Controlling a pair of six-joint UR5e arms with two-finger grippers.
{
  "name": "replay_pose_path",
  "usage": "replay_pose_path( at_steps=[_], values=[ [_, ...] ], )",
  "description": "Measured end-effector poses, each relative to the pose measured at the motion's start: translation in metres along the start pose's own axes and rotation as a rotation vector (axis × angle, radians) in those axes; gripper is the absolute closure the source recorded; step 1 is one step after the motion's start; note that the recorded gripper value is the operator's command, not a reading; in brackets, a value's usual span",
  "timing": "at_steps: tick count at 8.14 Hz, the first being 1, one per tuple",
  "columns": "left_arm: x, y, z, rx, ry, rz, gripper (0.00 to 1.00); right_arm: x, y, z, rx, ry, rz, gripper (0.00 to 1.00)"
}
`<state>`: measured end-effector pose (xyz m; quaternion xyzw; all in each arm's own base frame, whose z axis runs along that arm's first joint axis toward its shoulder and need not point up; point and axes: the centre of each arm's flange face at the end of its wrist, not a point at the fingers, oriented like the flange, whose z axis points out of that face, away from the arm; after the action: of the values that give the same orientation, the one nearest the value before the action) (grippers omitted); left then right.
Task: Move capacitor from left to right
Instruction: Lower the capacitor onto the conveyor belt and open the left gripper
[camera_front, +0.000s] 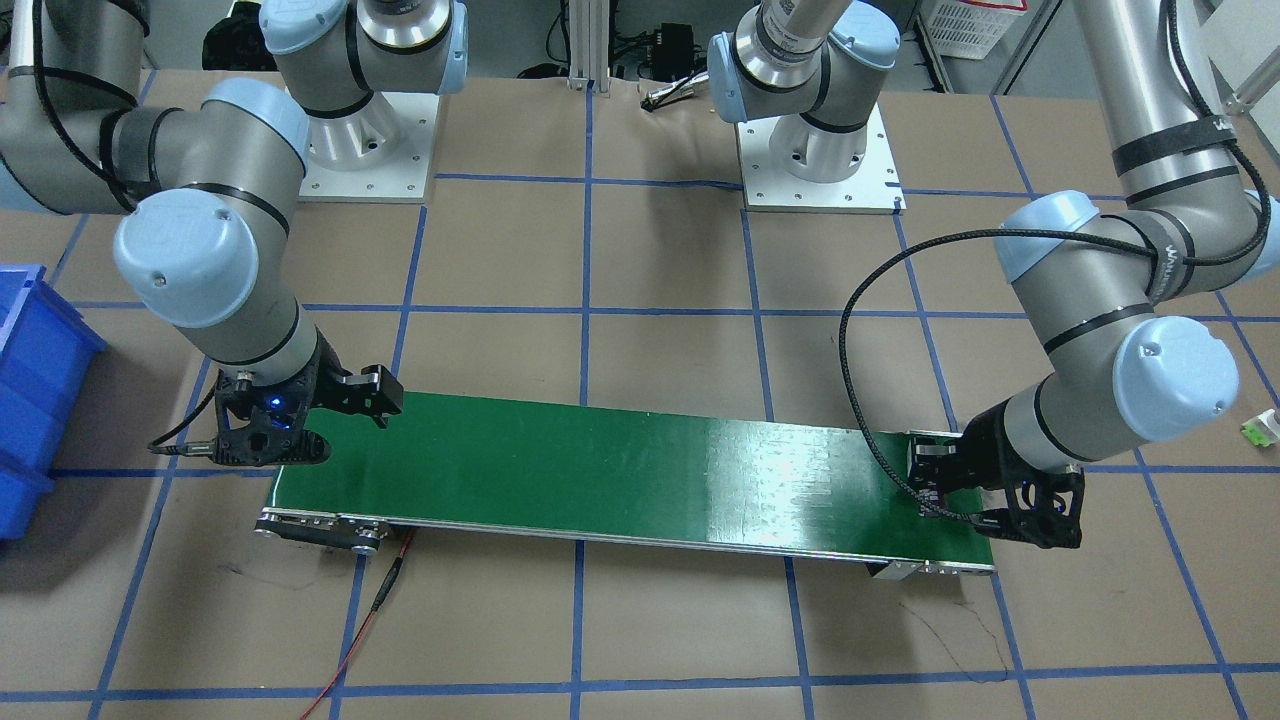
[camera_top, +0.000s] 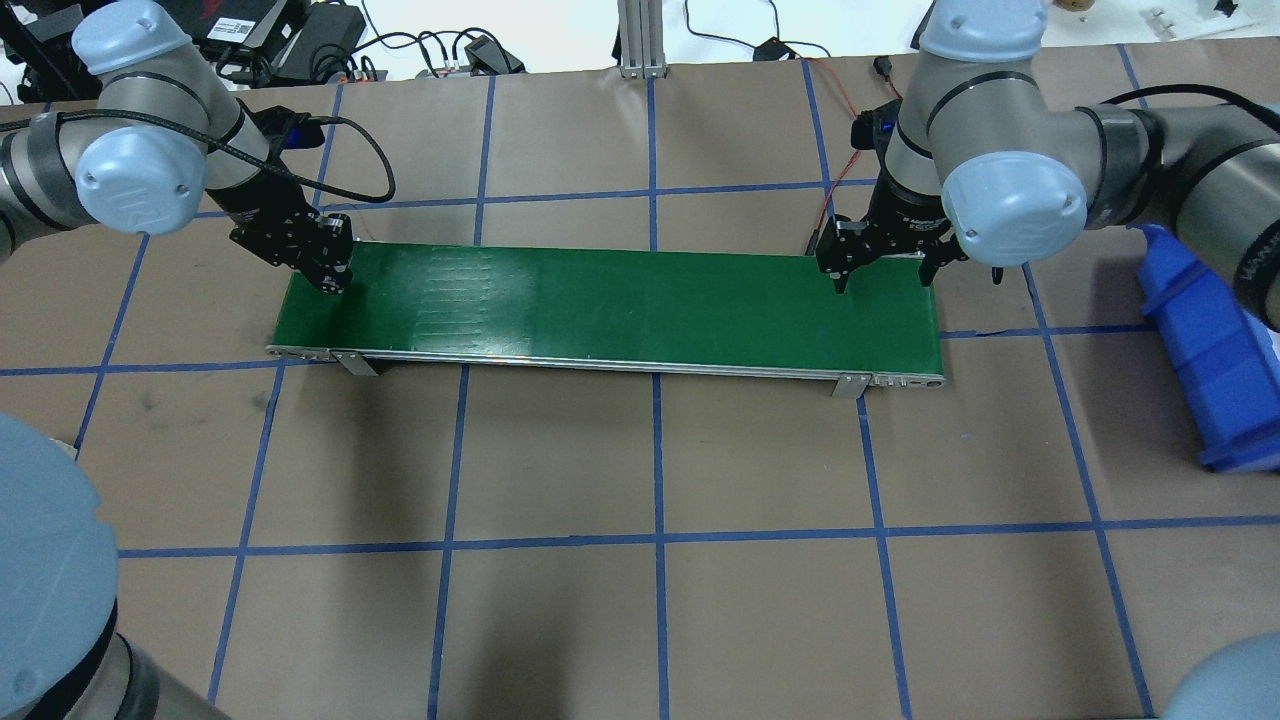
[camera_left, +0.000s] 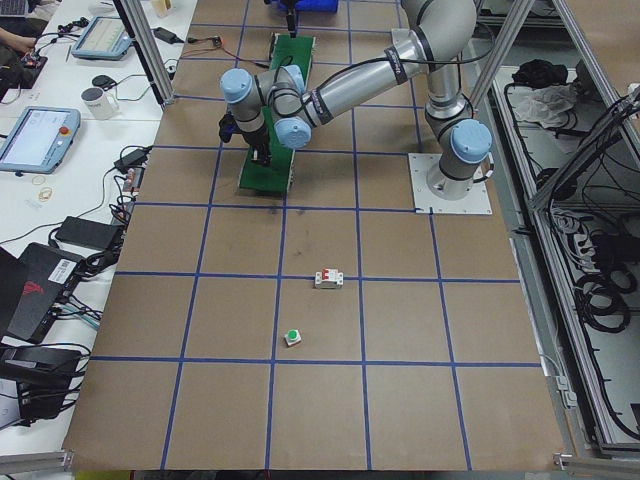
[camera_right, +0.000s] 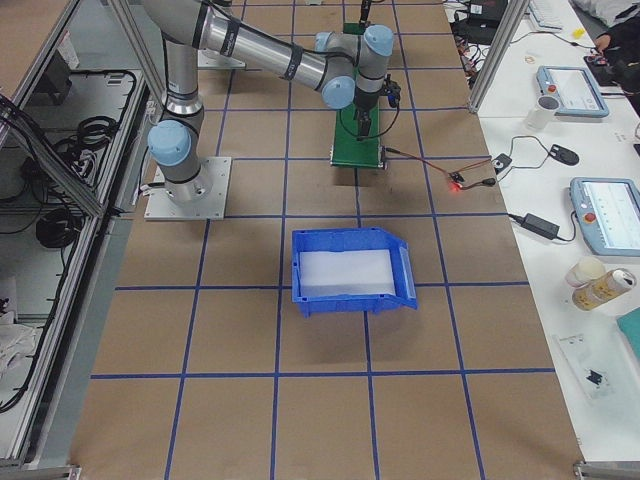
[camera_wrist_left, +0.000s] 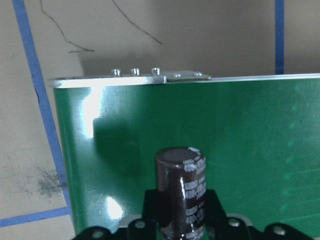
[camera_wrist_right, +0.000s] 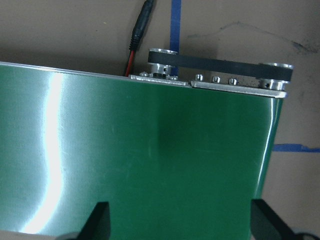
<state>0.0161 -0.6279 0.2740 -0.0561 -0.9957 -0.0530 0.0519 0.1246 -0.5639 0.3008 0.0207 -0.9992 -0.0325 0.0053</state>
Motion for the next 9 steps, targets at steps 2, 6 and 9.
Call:
replay_pose_path(
  at_steps=[2, 6, 9],
  values=[
    [0.000, -0.004, 0.006, 0.006, 0.000, 0.003, 0.98, 0.003, -0.003, 0.019, 0.015, -0.060, 0.012, 0.00],
    [0.019, -0.014, -0.011, 0.138, -0.047, 0.034, 0.15, 0.030, 0.000, 0.043, 0.019, -0.252, 0.027, 0.00],
    [0.036, -0.011, -0.017, 0.147, -0.051, 0.056, 0.20, 0.032, -0.001, 0.056, -0.002, -0.265, 0.035, 0.00]
  ],
)
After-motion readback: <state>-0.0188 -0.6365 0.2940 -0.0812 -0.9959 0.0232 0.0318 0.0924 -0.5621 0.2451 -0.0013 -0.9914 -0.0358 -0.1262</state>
